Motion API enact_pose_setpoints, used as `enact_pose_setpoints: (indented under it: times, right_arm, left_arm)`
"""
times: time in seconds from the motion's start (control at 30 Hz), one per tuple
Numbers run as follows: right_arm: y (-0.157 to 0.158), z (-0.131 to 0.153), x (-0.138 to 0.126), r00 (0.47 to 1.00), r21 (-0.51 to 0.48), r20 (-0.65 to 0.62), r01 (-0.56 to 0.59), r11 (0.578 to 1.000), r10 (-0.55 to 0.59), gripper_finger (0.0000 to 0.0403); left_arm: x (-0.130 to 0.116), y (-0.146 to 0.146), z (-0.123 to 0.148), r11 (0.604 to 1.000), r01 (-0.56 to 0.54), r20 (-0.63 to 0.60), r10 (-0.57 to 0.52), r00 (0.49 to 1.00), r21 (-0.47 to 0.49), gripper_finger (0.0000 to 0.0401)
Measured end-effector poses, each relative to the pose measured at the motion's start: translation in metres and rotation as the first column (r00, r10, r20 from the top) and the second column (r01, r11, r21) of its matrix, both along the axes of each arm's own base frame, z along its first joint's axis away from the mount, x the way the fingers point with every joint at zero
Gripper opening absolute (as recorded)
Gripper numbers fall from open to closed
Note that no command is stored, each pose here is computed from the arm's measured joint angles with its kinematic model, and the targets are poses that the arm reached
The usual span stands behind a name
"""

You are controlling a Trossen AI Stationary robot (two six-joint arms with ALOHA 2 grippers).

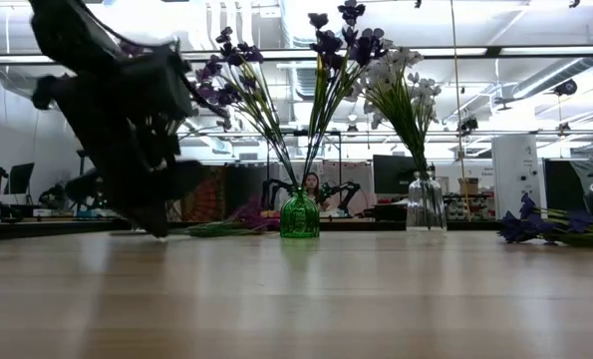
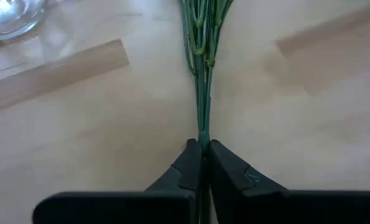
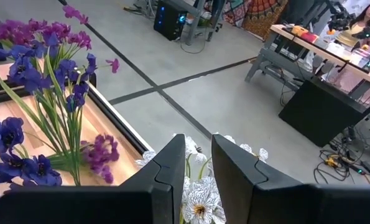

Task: Sort flowers into vase by color
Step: Put the violet flowers into the left transparent flower vase

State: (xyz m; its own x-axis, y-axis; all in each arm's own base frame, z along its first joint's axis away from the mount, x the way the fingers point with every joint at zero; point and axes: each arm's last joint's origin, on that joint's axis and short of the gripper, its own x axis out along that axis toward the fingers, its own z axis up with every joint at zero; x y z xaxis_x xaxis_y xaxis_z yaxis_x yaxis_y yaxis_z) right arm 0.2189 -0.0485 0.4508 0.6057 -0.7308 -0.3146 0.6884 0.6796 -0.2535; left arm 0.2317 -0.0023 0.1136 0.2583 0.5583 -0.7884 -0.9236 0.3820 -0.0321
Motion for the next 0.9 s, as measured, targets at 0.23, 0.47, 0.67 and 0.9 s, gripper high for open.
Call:
enact_pose_setpoints:
  times: [0.23,0.47,0.67,0.9]
  right_arm:
    - [0.001,0.0,0.001,0.999,0.019,0.004,-0.05,0.999,0.05,0.0073]
    - [0.004,-0.001,0.003,0.991,0.052,0.012,-0.131,0.99,0.131,0.0073]
    - [0.01,0.0,0.004,0.986,0.046,0.012,-0.165,0.985,0.165,0.0073]
    - [0.025,-0.001,0.007,0.966,0.021,-0.023,-0.258,0.966,0.259,0.0073]
  left_arm:
    - [-0.01,-0.02,0.023,0.996,0.089,0.05,-0.089,0.995,-0.009,0.0]
    - [-0.03,-0.041,0.042,0.971,0.215,0.033,-0.213,0.977,-0.107,0.0]
    - [-0.054,-0.058,0.061,0.921,0.327,0.047,-0.324,0.945,-0.214,0.0]
    - [-0.077,-0.079,0.085,0.818,0.548,0.163,-0.525,0.835,-0.175,0.0]
